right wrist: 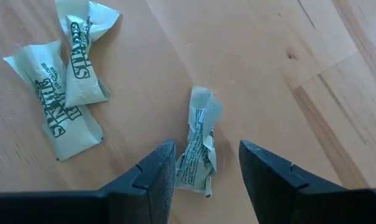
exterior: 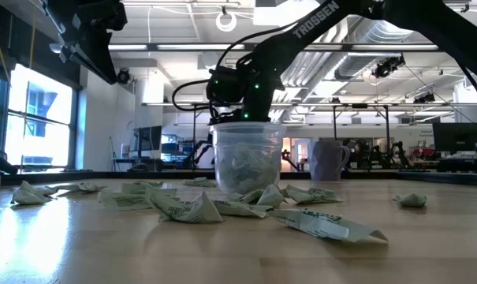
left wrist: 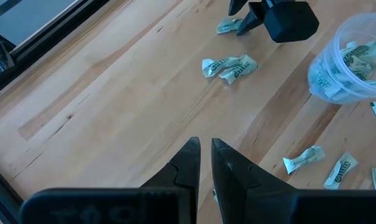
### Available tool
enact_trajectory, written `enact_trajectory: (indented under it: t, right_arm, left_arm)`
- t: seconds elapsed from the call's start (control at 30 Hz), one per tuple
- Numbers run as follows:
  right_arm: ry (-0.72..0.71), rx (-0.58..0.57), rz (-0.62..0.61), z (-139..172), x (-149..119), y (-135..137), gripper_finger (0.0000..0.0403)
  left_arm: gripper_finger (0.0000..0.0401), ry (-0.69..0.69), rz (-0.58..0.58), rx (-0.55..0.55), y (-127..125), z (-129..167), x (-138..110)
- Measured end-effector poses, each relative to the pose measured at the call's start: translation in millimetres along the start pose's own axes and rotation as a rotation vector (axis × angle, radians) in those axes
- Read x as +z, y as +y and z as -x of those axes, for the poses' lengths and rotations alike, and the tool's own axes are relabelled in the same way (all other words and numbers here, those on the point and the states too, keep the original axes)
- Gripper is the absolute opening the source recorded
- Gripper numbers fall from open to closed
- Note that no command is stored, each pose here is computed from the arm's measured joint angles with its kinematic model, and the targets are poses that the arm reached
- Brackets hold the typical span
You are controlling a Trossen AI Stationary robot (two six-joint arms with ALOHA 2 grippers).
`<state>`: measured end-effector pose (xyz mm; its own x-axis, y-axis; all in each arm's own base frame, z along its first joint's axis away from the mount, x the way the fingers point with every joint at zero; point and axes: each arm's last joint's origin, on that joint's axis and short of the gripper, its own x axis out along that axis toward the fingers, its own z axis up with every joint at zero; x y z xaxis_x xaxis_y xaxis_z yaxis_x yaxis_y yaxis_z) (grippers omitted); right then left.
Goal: Pick and place Stevia / Truvia into bins
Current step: Put the green stevia packet into the transparent container
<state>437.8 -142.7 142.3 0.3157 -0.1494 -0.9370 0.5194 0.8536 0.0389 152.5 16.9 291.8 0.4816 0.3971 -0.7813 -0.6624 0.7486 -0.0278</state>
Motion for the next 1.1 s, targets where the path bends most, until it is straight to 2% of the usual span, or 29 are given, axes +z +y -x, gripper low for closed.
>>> enact_trajectory:
  t: [1.1]
  right_arm:
    - [-0.011,0.002,0.0,-0.1,1.0,0.2,0.0167]
  left_arm:
    - [0.0074,0.003,0.001,-0.003,-0.2,-0.1,-0.1]
